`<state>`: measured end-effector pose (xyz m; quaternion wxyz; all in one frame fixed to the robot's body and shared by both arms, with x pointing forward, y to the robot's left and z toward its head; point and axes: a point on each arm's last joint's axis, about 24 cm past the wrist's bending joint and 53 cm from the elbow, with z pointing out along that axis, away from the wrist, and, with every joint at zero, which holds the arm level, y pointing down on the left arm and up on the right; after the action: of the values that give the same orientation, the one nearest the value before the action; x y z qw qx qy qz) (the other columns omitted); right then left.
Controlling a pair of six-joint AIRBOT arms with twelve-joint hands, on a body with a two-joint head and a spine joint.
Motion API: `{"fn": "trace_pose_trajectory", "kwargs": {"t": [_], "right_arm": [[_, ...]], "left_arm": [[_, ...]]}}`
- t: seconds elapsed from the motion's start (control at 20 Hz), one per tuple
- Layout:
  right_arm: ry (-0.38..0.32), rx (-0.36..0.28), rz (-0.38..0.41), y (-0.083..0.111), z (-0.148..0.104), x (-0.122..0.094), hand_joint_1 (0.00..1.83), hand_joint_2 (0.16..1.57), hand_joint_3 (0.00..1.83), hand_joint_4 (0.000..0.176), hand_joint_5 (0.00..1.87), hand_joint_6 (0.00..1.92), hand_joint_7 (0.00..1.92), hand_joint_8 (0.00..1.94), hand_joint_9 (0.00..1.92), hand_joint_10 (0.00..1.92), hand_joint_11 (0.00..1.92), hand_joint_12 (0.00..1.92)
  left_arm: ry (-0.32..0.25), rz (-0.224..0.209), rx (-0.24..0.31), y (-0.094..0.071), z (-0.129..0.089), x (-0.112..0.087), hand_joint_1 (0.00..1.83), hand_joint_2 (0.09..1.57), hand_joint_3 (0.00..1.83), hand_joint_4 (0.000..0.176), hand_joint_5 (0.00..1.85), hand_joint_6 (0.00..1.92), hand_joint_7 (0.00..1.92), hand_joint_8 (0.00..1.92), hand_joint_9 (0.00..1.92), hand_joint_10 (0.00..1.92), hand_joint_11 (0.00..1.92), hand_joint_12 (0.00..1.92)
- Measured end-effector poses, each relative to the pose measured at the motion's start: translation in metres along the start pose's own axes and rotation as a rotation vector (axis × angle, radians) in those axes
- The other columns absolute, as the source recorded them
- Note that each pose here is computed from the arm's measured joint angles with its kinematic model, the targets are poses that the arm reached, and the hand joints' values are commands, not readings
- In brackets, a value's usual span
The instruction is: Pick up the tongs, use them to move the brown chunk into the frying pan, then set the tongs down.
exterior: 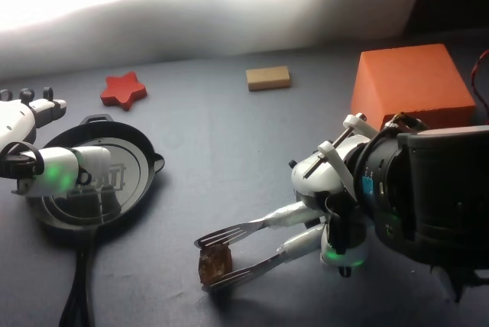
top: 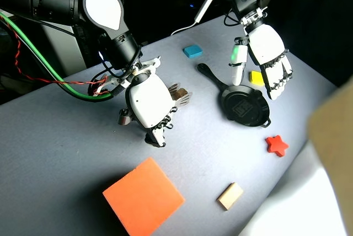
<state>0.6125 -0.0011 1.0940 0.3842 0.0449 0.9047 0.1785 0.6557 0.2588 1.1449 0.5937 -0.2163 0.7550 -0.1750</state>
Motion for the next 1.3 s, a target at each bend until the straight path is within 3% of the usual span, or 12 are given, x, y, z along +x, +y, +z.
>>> {"fn": "trace_pose_trajectory", "kwargs": {"t": [0.1, 0.25, 0.3, 0.35, 0.4, 0.6, 0.65, 0.7, 0.8, 1.0, 1.2, 1.3], "right_arm": [[-0.001, 0.003, -0.006, -0.0006, 0.0000, -0.0002, 1.06, 1.14, 0.00, 0.000, 0.64, 0.54, 0.92, 0.01, 0.56, 0.72, 0.15, 1.56], [-0.001, 0.002, -0.014, 0.0005, 0.0001, 0.0003, 1.09, 1.15, 0.01, 0.000, 0.70, 0.57, 0.96, 0.03, 0.60, 0.74, 0.17, 1.55], [-0.003, 0.003, -0.018, 0.0011, 0.0003, 0.0003, 1.10, 1.20, 0.01, 0.000, 0.77, 1.12, 1.00, 0.05, 0.63, 0.76, 0.19, 1.58], [-0.001, 0.002, -0.020, 0.0022, 0.0008, 0.0009, 1.10, 1.22, 0.01, 0.000, 0.76, 1.27, 1.02, 0.06, 0.65, 0.78, 0.22, 1.58], [0.000, 0.001, -0.021, 0.0029, 0.0010, 0.0013, 1.10, 1.22, 0.00, 0.000, 0.76, 1.30, 1.03, 0.07, 0.65, 0.81, 0.23, 1.59], [0.001, -0.001, -0.021, 0.0037, 0.0005, 0.0009, 1.12, 1.20, 0.00, 0.000, 0.81, 1.24, 1.10, 0.12, 0.71, 0.85, 0.32, 1.58], [0.001, -0.001, -0.021, 0.0038, 0.0005, 0.0007, 1.18, 1.17, 0.00, 0.000, 0.84, 1.21, 0.98, 0.86, 0.76, 0.86, 0.38, 1.58], [-0.001, -0.001, -0.020, 0.0043, 0.0000, -0.0005, 1.19, 1.17, 0.00, 0.005, 0.83, 1.22, 0.94, 1.05, 0.78, 0.86, 0.41, 1.58], [-0.007, -0.003, -0.025, 0.0049, -0.0001, -0.0021, 1.20, 1.15, 0.00, 0.017, 0.88, 1.16, 0.96, 1.05, 0.84, 0.86, 0.47, 1.55], [-0.003, -0.002, -0.022, 0.0045, 0.0000, -0.0009, 1.23, 1.09, 0.00, 0.015, 1.01, 0.95, 1.08, 0.88, 1.00, 0.78, 0.63, 1.47], [-0.003, -0.002, -0.023, 0.0045, 0.0000, -0.0009, 1.22, 1.11, 0.00, 0.017, 0.96, 1.05, 1.05, 0.92, 1.03, 0.78, 0.63, 1.52], [-0.003, -0.002, -0.023, 0.0046, 0.0000, -0.0009, 1.22, 1.11, 0.00, 0.018, 0.96, 1.05, 1.04, 0.92, 1.04, 0.78, 0.61, 1.52]], "left_arm": [[0.000, 0.000, 0.000, 0.0000, 0.0000, -0.0001, 0.00, 1.20, 0.00, 0.011, 0.18, 0.00, 0.27, 0.00, 0.29, 0.00, 0.00, 0.88], [0.000, 0.000, 0.000, 0.0000, 0.0000, -0.0001, 0.00, 1.20, 0.00, 0.020, 0.17, 0.00, 0.26, 0.00, 0.28, 0.00, 0.00, 0.86], [0.000, 0.000, 0.000, 0.0000, 0.0000, 0.0002, 0.00, 1.20, 0.00, 0.021, 0.18, 0.00, 0.27, 0.01, 0.29, 0.00, 0.00, 0.89], [0.000, 0.000, 0.000, 0.0001, 0.0000, 0.0000, 0.00, 1.20, 0.00, 0.020, 0.19, 0.00, 0.27, 0.00, 0.30, 0.00, 0.00, 0.91], [0.001, 0.005, -0.001, 0.0008, -0.0002, 0.0007, 0.00, 1.20, 0.00, 0.018, 0.18, 0.00, 0.27, 0.00, 0.29, 0.00, 0.00, 0.89], [0.002, 0.004, -0.003, 0.0014, -0.0002, 0.0012, 0.00, 1.20, 0.00, 0.017, 0.19, 0.01, 0.27, 0.00, 0.29, 0.00, 0.00, 0.86], [0.003, 0.004, -0.003, 0.0014, -0.0002, 0.0012, 0.00, 1.20, 0.00, 0.020, 0.18, 0.00, 0.28, 0.00, 0.29, 0.00, 0.00, 0.89], [0.002, 0.004, -0.003, 0.0014, -0.0002, 0.0012, 0.00, 1.21, 0.00, 0.023, 0.19, 0.00, 0.28, 0.00, 0.29, 0.00, 0.00, 0.90], [0.002, 0.004, -0.003, 0.0015, -0.0002, 0.0010, 0.00, 1.21, 0.00, 0.019, 0.19, 0.00, 0.28, 0.00, 0.30, 0.00, 0.00, 0.90], [0.002, 0.004, -0.003, 0.0014, -0.0002, 0.0012, 0.00, 1.20, 0.00, 0.024, 0.17, 0.00, 0.27, 0.01, 0.30, 0.01, 0.00, 0.89], [0.002, 0.004, -0.002, 0.0012, -0.0003, 0.0012, 0.00, 1.20, 0.00, 0.016, 0.19, 0.01, 0.27, 0.00, 0.29, 0.00, 0.00, 0.87], [0.002, 0.004, -0.002, 0.0012, -0.0003, 0.0012, 0.00, 1.20, 0.00, 0.022, 0.18, 0.00, 0.27, 0.00, 0.29, 0.00, 0.00, 0.87]]}}
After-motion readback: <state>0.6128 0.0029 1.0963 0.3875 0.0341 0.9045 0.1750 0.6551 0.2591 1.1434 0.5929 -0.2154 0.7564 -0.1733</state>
